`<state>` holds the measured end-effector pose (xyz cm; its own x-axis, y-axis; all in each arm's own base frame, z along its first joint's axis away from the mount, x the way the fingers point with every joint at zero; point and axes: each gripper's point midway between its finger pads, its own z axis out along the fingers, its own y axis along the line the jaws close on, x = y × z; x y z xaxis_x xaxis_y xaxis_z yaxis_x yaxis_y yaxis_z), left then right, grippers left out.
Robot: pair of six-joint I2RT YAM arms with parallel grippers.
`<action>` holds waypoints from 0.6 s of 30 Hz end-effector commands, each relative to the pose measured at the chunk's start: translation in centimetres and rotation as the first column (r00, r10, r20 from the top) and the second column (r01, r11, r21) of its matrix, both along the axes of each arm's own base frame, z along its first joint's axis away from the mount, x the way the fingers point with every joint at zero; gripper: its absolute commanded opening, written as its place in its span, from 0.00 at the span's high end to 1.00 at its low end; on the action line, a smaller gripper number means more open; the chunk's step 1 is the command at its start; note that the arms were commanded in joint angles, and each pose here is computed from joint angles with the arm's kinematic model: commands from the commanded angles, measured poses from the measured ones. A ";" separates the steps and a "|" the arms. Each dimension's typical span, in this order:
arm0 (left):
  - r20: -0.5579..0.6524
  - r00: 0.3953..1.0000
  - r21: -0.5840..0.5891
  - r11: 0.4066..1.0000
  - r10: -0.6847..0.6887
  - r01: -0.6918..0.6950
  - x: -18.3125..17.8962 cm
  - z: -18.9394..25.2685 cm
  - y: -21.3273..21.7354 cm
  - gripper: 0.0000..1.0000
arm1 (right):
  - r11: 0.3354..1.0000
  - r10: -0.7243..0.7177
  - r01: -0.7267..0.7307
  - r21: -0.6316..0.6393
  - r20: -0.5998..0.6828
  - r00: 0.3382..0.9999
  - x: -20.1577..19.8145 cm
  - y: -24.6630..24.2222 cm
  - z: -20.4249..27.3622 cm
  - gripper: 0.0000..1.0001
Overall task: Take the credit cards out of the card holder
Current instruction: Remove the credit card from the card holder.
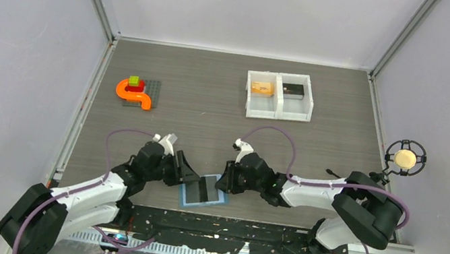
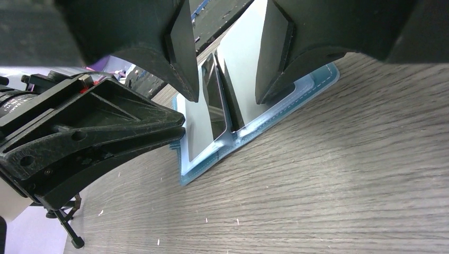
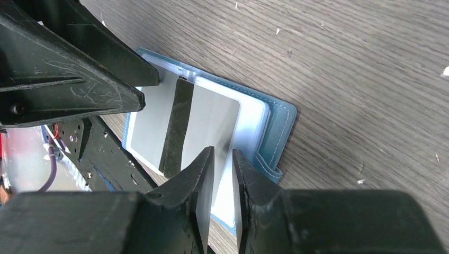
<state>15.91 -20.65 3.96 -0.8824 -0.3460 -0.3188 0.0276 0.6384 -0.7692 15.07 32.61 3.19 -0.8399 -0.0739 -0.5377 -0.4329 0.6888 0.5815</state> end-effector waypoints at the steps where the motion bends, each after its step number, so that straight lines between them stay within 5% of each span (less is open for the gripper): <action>1: 0.055 0.998 0.010 1.000 -0.010 0.009 0.5 0.0 -0.2 0.54 | 1.000 -0.010 0.010 -0.016 -0.023 1.000 -0.3 -0.6 -1.3 0.73; 18: 0.089 0.995 -0.027 0.998 -0.054 0.057 0.6 0.6 -2.0 0.57 | 1.000 -0.012 0.012 0.000 -0.048 0.999 -0.6 -0.6 -1.6 0.75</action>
